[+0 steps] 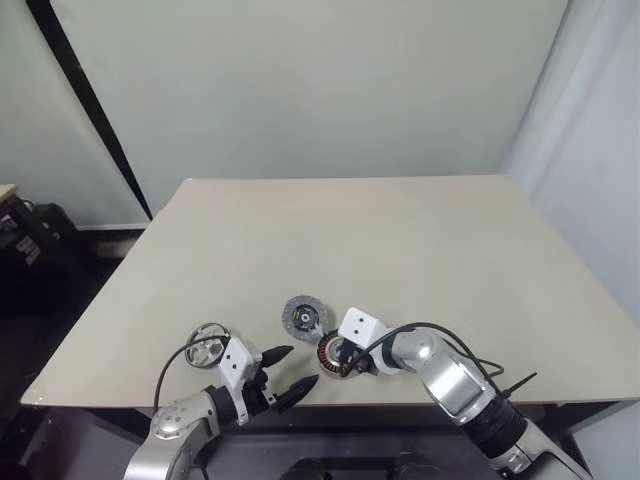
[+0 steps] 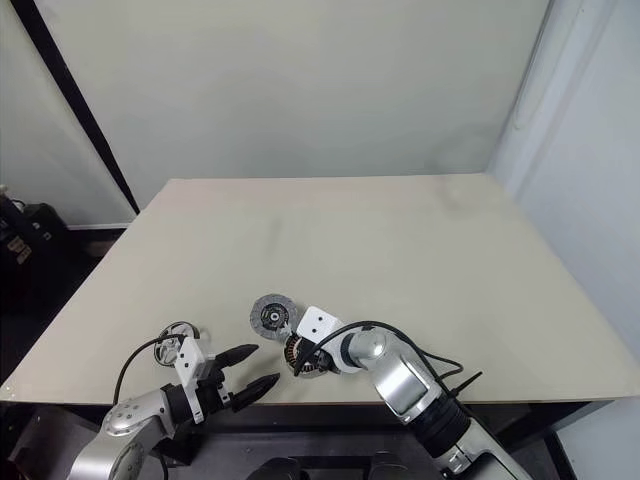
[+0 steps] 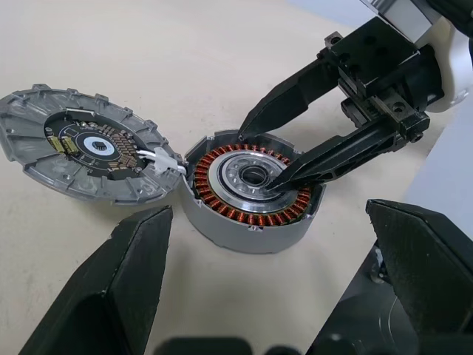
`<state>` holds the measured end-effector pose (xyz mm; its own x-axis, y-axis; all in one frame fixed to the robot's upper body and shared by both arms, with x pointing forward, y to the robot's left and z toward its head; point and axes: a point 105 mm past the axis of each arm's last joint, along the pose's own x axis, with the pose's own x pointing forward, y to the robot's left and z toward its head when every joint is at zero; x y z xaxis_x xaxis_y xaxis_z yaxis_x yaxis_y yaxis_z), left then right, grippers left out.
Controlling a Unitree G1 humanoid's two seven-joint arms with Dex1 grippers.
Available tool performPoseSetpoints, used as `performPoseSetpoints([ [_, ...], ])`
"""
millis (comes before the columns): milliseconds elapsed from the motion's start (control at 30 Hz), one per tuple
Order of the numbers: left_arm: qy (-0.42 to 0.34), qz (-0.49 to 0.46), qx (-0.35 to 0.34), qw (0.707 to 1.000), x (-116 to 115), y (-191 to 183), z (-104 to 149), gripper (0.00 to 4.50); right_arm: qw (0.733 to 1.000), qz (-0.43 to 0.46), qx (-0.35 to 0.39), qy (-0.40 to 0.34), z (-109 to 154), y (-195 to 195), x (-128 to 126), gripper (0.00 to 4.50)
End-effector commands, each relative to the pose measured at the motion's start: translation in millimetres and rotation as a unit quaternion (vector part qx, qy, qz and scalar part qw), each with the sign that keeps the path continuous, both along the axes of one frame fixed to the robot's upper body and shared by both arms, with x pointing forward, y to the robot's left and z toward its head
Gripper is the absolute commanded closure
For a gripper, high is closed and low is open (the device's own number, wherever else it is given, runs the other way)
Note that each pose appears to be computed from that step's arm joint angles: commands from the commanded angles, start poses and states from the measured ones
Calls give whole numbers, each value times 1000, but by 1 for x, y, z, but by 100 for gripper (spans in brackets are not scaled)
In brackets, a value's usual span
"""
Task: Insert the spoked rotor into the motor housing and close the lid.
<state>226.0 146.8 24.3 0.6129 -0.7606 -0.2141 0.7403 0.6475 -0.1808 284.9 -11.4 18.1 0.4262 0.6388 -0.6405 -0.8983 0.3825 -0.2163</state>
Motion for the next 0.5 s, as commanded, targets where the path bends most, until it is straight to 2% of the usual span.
performPoseSetpoints([
  [33, -25, -2, 4, 1000, 4, 0, 9, 0, 1000, -3, 4, 17, -2, 0, -1, 246],
  [233, -24, -2, 4, 1000, 3, 0, 9, 0, 1000, -6, 9, 27, -1, -1, -3, 448],
  [500, -24, -3, 6, 1000, 3, 0, 8, 0, 1000, -8, 15, 20, 5, 0, 0, 448],
])
